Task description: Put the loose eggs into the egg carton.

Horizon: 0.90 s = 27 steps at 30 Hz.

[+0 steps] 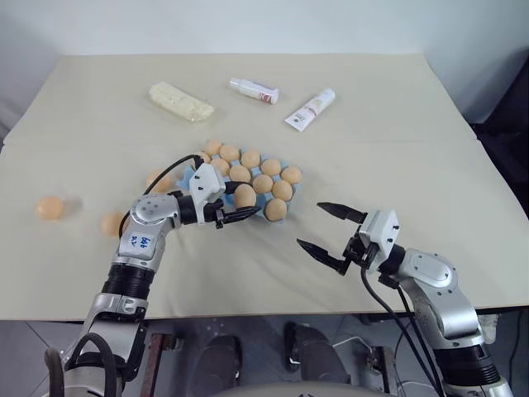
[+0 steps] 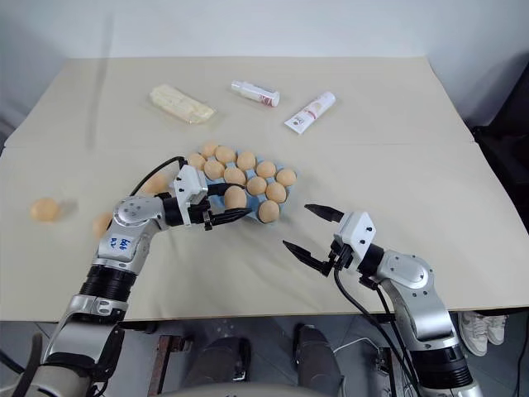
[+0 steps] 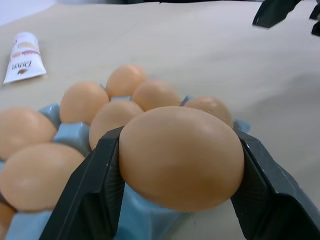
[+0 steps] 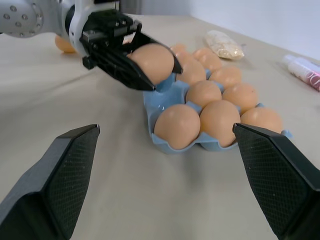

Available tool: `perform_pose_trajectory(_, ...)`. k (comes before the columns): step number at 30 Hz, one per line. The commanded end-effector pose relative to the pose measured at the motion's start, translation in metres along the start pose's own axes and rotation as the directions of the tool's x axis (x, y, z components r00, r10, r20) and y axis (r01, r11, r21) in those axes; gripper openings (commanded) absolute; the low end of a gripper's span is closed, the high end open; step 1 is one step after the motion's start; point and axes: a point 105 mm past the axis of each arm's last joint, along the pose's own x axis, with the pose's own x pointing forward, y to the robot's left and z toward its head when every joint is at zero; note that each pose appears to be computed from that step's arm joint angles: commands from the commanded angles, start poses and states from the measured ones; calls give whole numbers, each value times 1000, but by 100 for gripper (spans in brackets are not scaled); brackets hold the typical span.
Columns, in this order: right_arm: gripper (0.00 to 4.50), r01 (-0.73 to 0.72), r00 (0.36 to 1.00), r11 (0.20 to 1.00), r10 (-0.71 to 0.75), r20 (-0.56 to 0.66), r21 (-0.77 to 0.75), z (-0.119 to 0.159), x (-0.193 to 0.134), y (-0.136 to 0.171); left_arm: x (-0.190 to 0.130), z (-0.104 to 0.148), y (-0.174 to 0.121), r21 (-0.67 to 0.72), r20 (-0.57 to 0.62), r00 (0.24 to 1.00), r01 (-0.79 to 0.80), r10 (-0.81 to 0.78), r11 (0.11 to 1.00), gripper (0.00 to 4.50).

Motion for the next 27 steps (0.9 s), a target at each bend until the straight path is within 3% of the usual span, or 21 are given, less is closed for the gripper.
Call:
perform_pose_trajectory(1,450,8,998,999,-5,55,-44,16,3,1,6,9,5,33,26,999,-21,20,999,377)
perform_pose_trajectory(3,450,7,998,999,-4,60,-45,17,4,2,6,9,7,27,41,998,-39,38,999,438)
perform_pose_trajectory(4,450,7,998,999,-4,62,-45,18,4,2,6,10,5,28,48,998,-33,32,999,447)
perform_pose_trajectory(12,450,-34,996,999,37,80,-40,19,12,4,-17,9,6,60,47,992,-117,114,991,447)
perform_pose_trajectory(19,450,-176,976,983,182,115,-59,23,25,14,-118,32,15,146,46,940,-341,338,929,447)
perform_pose_trajectory(24,450,-294,941,953,301,153,-70,24,30,24,-201,24,11,170,-36,803,-582,595,795,447)
perform_pose_trajectory(27,450,-365,914,928,372,162,-76,21,31,29,-236,14,-7,157,-90,703,-690,706,707,447)
